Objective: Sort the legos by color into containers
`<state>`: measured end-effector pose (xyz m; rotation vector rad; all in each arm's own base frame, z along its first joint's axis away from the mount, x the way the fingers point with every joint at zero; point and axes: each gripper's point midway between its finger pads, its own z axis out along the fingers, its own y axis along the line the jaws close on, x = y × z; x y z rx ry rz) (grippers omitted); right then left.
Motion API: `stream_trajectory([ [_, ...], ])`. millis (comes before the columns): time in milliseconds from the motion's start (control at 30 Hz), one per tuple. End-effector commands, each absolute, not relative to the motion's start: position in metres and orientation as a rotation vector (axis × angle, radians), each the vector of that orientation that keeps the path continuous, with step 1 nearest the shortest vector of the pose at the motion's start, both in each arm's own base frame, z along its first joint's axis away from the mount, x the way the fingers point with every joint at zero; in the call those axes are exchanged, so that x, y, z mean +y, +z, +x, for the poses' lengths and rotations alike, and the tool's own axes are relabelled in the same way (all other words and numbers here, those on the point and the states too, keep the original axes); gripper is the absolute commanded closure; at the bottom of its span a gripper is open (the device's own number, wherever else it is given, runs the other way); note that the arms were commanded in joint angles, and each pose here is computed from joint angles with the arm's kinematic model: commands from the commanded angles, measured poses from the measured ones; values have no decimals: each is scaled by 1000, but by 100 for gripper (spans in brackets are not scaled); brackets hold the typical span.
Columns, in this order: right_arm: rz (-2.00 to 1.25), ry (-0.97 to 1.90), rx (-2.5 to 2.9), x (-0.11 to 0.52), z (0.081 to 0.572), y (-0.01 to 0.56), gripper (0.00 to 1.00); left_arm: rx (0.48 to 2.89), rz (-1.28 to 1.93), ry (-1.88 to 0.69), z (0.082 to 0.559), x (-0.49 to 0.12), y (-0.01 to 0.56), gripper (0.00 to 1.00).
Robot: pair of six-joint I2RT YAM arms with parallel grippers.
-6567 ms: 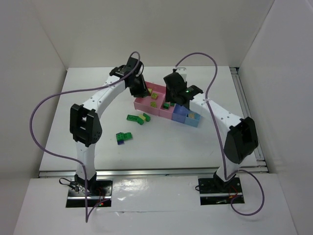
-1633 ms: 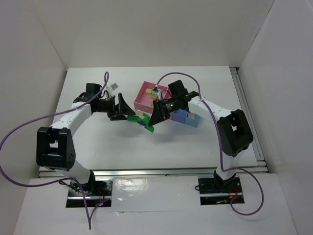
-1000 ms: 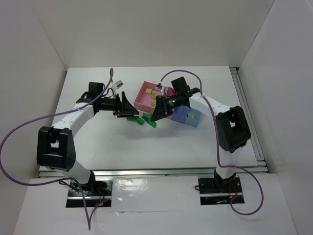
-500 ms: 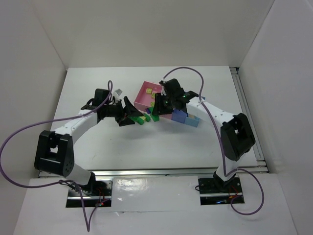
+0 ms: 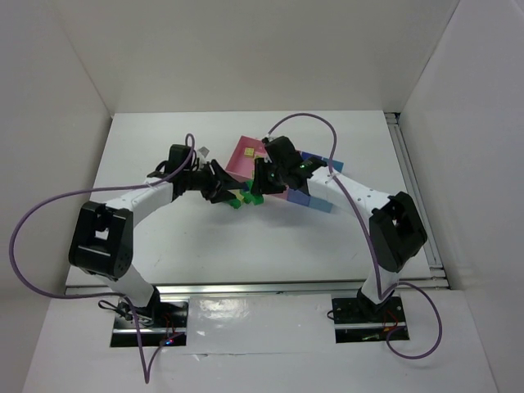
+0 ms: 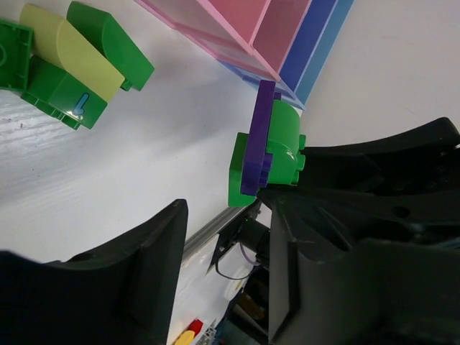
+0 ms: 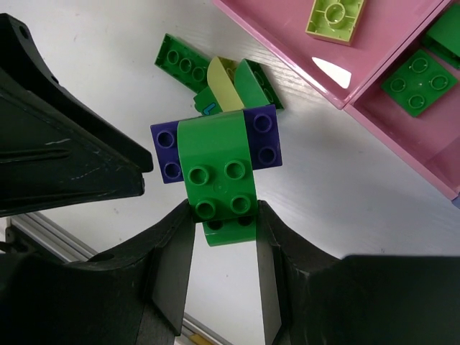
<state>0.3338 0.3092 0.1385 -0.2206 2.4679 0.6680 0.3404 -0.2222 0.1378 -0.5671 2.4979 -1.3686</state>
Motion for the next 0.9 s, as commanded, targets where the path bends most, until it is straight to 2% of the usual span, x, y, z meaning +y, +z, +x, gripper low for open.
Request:
stream_trajectory([
  [0,-230,709,2366,316,342,168,69,2428,-485,-1406,356,-231,158,47],
  [267,-280,747,2367,328,334,172,69,2443,-453,-1417,361,-243,157,50],
  [433,-280,748,2367,328,334,175,70,2435,-440,-1429,363,-245,157,64],
  [467,-297,755,2366,329,333,175,70,2435,-440,-1429,363,-245,157,74],
  [600,-308,774,2369,331,331,175,72,2428,-425,-1443,362,-246,157,87],
  [633,-308,774,2369,331,331,175,72,2419,-418,-1445,362,-246,160,93],
  [733,-308,773,2372,329,328,174,72,2426,-413,-1440,360,-245,159,100],
  [867,-238,804,2351,317,335,184,72,2461,-426,-1372,360,-240,150,100],
])
